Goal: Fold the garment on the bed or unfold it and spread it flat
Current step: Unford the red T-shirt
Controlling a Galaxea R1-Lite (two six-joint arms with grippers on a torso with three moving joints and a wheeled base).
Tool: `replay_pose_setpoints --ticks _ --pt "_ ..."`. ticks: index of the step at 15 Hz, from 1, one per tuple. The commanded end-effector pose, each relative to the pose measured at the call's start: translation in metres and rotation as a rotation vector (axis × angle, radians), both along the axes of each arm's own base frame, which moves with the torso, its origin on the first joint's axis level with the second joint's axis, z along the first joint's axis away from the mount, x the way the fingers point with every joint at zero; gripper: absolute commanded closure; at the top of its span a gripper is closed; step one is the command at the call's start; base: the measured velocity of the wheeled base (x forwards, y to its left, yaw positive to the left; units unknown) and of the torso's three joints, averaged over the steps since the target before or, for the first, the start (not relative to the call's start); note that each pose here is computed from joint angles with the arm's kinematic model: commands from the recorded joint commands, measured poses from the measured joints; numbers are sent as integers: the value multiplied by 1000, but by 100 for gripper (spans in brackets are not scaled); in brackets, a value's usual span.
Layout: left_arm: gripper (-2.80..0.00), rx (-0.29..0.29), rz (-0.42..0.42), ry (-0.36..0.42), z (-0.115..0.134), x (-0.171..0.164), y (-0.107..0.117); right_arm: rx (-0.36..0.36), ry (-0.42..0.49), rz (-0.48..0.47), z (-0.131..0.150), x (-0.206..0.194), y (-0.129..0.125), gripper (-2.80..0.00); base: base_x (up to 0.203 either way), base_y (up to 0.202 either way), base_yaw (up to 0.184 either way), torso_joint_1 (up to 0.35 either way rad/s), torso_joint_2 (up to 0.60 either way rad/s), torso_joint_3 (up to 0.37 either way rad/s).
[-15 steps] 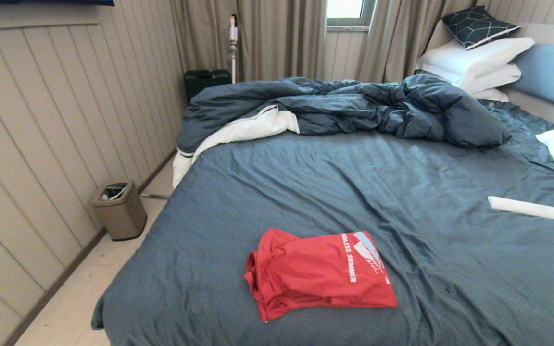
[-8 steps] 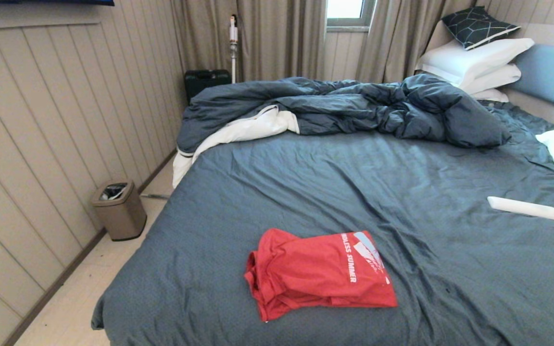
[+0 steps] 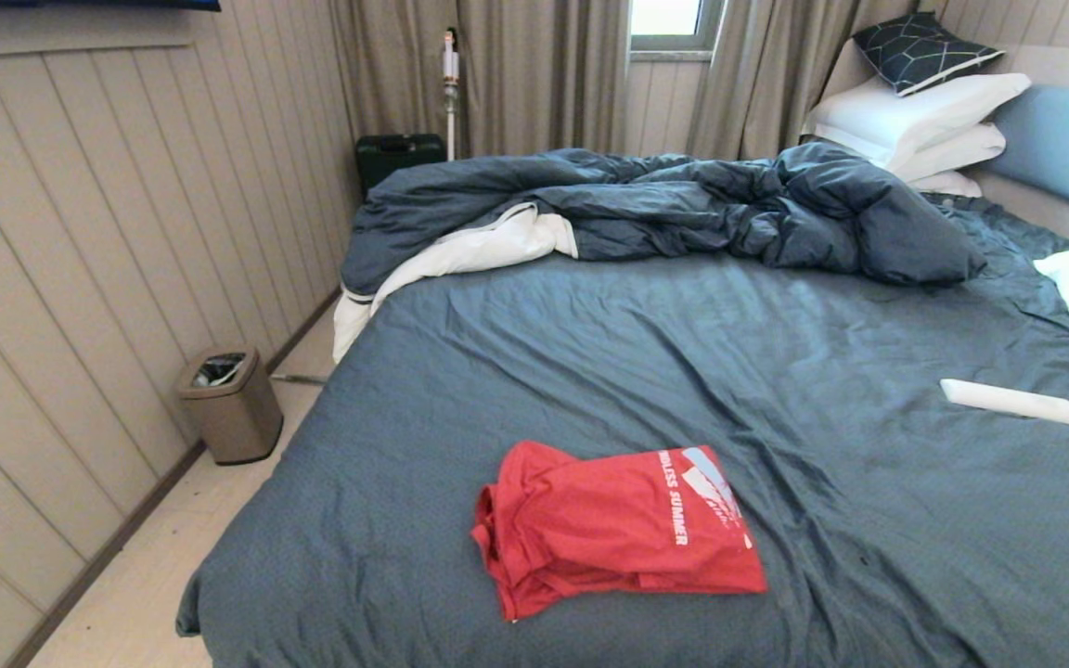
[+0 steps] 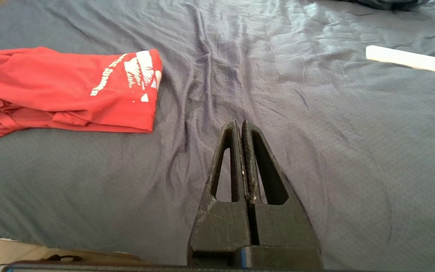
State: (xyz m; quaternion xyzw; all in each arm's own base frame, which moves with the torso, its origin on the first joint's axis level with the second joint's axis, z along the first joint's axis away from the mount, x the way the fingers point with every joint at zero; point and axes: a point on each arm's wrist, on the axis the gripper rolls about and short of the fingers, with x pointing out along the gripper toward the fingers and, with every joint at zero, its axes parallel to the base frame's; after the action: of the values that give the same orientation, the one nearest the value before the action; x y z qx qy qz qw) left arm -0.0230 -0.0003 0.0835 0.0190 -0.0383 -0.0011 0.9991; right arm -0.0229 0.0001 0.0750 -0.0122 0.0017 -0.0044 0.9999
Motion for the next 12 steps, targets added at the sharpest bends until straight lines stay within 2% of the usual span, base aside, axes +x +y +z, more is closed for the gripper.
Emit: replay_pose_setpoints --ticks 1,4,12 --pt "0 -7 0 -3 0 0 0 -2 4 0 0 0 0 0 0 0 0 0 0 0" --pt "0 -45 3 -8 1 0 0 1 4 -4 0 0 0 0 0 0 0 0 0 0" --pt "0 -42 0 -8 1 0 0 1 3 -5 0 0 0 0 0 0 0 0 0 0"
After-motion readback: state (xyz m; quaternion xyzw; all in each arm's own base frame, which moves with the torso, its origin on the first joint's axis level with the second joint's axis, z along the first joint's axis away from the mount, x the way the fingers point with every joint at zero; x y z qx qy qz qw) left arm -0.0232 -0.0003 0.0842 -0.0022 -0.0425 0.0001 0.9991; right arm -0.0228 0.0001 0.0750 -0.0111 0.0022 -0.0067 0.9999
